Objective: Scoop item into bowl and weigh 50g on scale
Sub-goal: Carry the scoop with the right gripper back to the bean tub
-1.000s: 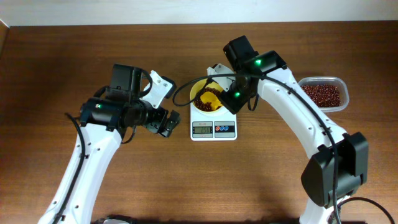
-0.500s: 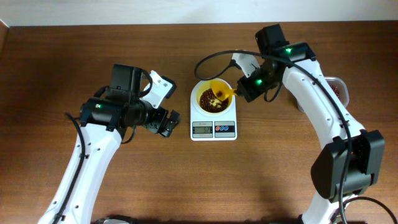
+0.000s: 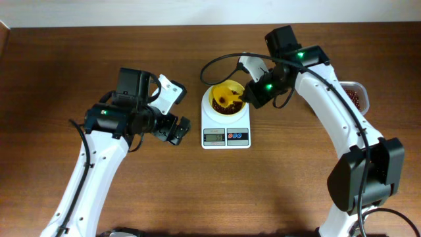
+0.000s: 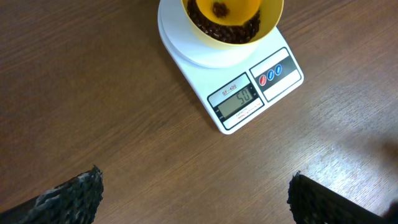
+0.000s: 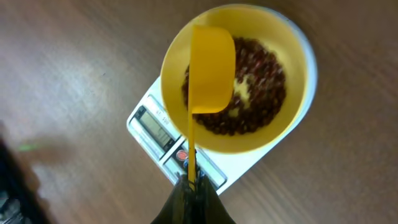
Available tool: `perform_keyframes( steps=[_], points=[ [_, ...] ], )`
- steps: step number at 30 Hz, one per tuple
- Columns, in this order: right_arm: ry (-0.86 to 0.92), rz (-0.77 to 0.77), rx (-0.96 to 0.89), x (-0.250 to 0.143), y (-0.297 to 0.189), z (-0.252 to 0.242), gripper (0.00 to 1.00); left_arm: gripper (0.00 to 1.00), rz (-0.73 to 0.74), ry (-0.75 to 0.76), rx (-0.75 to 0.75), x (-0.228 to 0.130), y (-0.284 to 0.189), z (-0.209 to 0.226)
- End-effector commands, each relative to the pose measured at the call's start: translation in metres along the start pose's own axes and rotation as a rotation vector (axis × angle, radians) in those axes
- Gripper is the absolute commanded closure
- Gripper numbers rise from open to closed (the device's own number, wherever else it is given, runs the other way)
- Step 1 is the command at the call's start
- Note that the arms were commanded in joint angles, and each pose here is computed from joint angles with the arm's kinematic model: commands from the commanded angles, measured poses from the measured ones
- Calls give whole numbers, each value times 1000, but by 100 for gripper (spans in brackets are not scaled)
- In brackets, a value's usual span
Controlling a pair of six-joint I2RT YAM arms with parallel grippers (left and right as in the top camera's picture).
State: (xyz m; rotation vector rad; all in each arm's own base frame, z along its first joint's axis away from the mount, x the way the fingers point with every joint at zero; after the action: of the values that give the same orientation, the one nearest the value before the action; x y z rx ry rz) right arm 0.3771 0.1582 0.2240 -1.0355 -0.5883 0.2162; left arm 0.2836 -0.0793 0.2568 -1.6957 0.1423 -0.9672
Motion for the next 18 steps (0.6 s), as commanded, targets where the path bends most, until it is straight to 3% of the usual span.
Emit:
perform_keyframes(
  steps=[1, 4, 9, 18],
  points=[
    [10, -72, 2, 1, -45, 9, 96, 1, 0, -11, 7, -1, 0, 2],
    [57, -89, 37, -6, -69, 7, 96, 1, 0, -11, 7, -1, 0, 2],
    [177, -228, 259, -7, -102, -12, 96, 1, 0, -11, 7, -1, 0, 2],
    [549, -398, 164, -53, -165, -110, 96, 1, 0, -11, 7, -1, 0, 2]
  ],
)
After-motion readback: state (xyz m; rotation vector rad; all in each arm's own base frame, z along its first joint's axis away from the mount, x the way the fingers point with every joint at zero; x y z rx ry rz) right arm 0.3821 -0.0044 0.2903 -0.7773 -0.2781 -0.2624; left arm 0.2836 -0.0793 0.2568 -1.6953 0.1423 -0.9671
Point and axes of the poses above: each gripper's point midway between its finger pads, its own y axis out along the fingers, its own z axis along the line the jaws close on, x = y × z, the point moved 8 cm from there along -y, back along the fingers, and after that the axes turned 8 degrees about y, right-handed, at the moved point
